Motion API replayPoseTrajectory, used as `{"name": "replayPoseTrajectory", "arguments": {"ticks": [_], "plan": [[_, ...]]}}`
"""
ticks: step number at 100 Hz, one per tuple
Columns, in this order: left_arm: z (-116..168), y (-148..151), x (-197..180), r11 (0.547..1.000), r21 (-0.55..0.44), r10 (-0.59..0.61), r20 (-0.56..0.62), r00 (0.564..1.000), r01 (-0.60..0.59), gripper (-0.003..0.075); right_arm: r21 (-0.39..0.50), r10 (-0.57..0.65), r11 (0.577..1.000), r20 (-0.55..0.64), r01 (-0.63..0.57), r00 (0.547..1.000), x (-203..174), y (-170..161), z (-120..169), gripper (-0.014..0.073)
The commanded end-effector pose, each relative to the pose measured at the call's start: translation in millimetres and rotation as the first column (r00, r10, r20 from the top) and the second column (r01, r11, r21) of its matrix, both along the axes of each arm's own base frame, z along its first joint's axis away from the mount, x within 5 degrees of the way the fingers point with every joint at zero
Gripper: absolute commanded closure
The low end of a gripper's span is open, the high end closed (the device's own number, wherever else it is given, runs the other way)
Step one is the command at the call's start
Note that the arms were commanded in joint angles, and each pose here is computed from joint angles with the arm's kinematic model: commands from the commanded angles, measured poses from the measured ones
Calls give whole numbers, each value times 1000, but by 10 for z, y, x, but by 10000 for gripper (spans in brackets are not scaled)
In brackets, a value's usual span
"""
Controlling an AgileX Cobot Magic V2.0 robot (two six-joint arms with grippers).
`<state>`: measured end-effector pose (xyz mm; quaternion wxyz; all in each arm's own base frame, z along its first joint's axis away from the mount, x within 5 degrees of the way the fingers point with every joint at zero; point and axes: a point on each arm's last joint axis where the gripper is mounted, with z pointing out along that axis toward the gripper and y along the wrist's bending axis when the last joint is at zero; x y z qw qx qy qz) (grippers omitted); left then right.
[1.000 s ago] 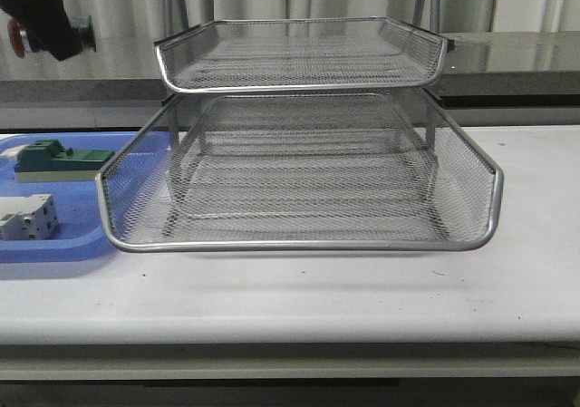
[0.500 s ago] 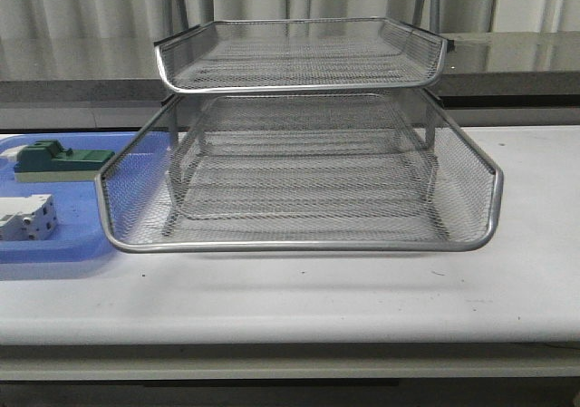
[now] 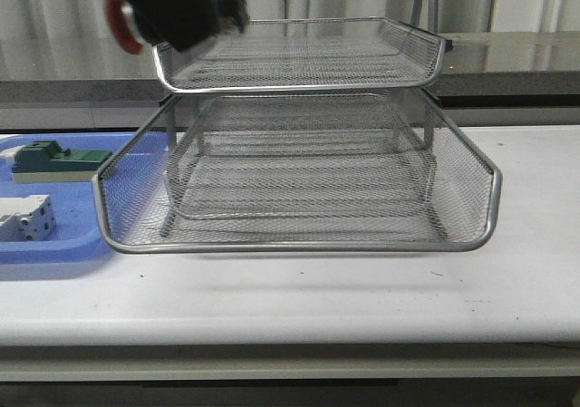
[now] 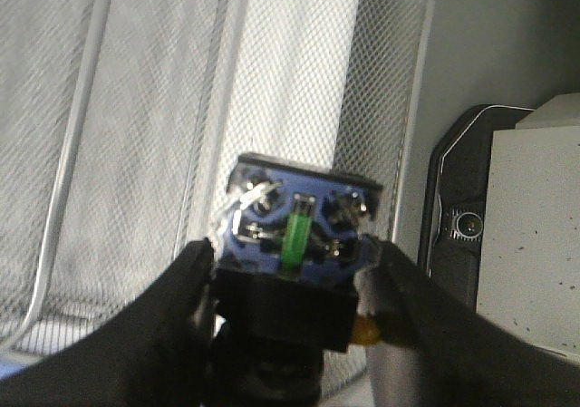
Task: Place button on rack with both arms
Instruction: 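Lower the button into the middle tray and open the left gripper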
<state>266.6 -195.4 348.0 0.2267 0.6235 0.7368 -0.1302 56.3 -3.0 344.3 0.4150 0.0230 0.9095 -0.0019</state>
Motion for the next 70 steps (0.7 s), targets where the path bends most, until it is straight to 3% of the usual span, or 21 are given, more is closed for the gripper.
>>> {"name": "replayPoseTrajectory", "arguments": {"ticks": [1,23,51,61,70], "plan": [[89,-209,0,995,-99,5,76,997,3,741,-12,0,1000,86,1,996,30,-9,135,663],[-286,-530,191,995,-95,4,78,997,4,741,-12,0,1000,86,1,996,30,-9,135,663],[-592,-619,320,999,-50,6,27,1000,-4,734,-12,0,1000,86,1,996,30,-9,135,663],[-594,-620,321,999,-50,6,26,1000,-4,652,-12,0,1000,86,1,996,30,-9,135,663],[-588,-621,322,999,-51,6,28,1000,-4,486,-12,0,1000,86,1,996,30,-9,135,663]]}}
